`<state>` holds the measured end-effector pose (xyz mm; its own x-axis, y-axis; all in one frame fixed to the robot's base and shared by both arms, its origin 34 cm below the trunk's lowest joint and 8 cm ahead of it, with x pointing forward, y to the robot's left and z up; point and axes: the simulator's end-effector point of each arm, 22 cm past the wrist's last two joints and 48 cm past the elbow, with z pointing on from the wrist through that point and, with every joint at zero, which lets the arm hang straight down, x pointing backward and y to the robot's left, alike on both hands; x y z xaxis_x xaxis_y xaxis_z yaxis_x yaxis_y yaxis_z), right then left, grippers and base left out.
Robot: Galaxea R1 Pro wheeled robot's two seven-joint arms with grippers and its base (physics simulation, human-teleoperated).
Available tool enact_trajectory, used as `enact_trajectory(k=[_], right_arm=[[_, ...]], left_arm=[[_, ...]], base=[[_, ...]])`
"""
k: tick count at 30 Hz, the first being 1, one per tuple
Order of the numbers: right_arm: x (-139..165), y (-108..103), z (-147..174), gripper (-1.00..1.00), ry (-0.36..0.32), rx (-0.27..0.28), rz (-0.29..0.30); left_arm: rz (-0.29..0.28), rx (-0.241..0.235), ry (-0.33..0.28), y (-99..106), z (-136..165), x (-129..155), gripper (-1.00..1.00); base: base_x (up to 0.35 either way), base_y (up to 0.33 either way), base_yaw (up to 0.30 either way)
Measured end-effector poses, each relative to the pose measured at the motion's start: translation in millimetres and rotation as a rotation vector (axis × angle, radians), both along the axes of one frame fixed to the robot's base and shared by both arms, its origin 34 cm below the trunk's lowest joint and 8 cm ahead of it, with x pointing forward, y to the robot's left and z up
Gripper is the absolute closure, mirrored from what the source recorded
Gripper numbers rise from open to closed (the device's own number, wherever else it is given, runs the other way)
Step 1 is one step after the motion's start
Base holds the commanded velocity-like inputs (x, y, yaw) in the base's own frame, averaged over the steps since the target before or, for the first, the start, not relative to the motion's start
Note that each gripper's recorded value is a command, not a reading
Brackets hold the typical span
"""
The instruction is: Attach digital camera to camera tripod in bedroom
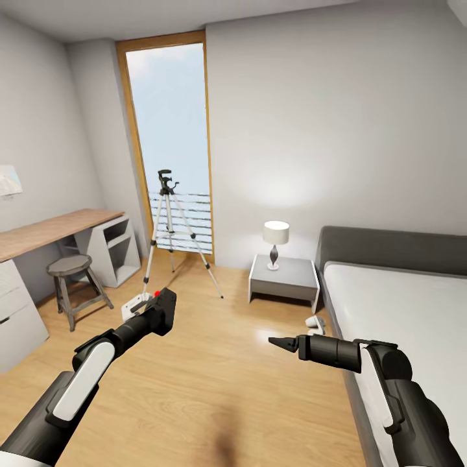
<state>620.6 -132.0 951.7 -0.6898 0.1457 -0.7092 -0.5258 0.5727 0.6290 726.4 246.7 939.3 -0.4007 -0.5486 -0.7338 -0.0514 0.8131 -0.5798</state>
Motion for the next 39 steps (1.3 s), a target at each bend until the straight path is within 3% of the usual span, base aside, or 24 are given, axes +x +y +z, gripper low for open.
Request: enact_trajectory(k=[29,30,31,32,39], right_arm=[[2,-4,32,-1.0,0.018,-0.017,-0.016],[2,-5,27,-1.0,0.03,-0.023,-0.022],[5,-17,-26,-1.0,0.124,-0.099,-0.063],[3,-19,-40,-1.0,0.152,-0.109,-0.068],[-23,-32,-139,-1.0,0.29,-0.243,-0.075]], left_arm=[[0.009,0.002,0.028,4,31,-2,1.0],[0.012,0.004,0.039,5,28,-2,1.0],[0.031,0.002,0.119,11,-8,-6,1.0],[0.047,0.018,0.177,19,-32,-12,1.0],[0.085,0.029,0.316,37,-84,-31,1.0]], base=[[0.0,0.0,0.0],[0.0,0.0,0.0],[0.0,0.0,0.0],[0.0,0.0,0.0],[0.0,0.0,0.0]])
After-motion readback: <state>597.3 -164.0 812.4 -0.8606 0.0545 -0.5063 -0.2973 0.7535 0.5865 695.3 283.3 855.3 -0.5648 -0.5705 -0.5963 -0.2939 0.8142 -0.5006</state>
